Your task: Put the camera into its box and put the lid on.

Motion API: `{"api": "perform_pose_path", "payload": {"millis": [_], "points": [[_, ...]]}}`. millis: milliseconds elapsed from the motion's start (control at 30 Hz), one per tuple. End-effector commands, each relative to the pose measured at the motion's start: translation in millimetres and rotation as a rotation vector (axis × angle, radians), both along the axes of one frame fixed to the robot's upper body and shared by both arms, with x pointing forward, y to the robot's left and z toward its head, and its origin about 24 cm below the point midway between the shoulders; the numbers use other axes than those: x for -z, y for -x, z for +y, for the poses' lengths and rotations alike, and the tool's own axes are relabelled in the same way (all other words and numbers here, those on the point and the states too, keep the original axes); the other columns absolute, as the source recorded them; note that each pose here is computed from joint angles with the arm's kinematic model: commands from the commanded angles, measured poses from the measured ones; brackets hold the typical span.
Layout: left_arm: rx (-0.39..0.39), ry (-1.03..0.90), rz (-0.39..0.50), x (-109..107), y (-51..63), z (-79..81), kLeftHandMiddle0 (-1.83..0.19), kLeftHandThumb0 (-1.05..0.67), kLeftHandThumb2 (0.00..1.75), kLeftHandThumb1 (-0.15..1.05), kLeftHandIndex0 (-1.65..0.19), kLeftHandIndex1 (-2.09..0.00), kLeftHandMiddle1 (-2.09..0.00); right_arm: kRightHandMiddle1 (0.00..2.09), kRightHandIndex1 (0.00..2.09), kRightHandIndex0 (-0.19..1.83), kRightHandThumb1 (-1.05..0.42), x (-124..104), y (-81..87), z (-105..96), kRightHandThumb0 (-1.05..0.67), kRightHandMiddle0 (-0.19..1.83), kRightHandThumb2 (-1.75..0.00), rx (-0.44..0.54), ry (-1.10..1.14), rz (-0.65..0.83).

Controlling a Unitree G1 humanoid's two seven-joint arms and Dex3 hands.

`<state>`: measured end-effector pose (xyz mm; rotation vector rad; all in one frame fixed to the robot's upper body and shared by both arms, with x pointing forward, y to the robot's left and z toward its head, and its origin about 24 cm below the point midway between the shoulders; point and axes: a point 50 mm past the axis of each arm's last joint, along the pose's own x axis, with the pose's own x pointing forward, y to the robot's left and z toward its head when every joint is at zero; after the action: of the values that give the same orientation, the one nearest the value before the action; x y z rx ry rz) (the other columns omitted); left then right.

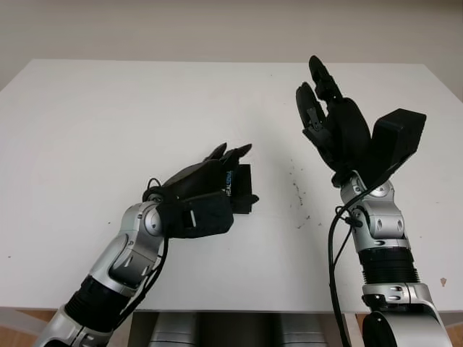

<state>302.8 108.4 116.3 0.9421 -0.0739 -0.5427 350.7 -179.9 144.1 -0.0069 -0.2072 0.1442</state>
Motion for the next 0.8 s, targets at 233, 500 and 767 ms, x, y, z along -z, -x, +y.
{"api": "perform_pose_path", "payload": {"millis": [233, 500, 767], "points": [[-0.061, -0.036, 0.042, 1, 4.6, 20.6, 0.19, -0.74, 0.55, 1.05, 0.19, 0.0, 0.0, 0.06, 0.06, -0.06, -1.05, -9, -2.3, -2, -0.55, -0.01, -0.48, -0.004, 0.012, -0.029], [-0.122, 0.154, -0.018, -12, 0.1, 25.1, 0.19, -0.73, 0.53, 1.05, 0.19, 0.0, 0.0, 0.06, 0.05, -0.08, -1.05, -11, -2.8, 1, -0.55, -0.01, -0.48, -0.016, 0.004, -0.03], [-0.218, 0.5, -0.179, -48, -21.3, 50.9, 0.19, -0.77, 0.62, 1.05, 0.19, 0.0, 0.0, 0.05, 0.05, -0.08, -1.05, -9, -2.7, 0, -0.56, -0.03, -0.48, -0.009, 0.003, -0.036]]}}
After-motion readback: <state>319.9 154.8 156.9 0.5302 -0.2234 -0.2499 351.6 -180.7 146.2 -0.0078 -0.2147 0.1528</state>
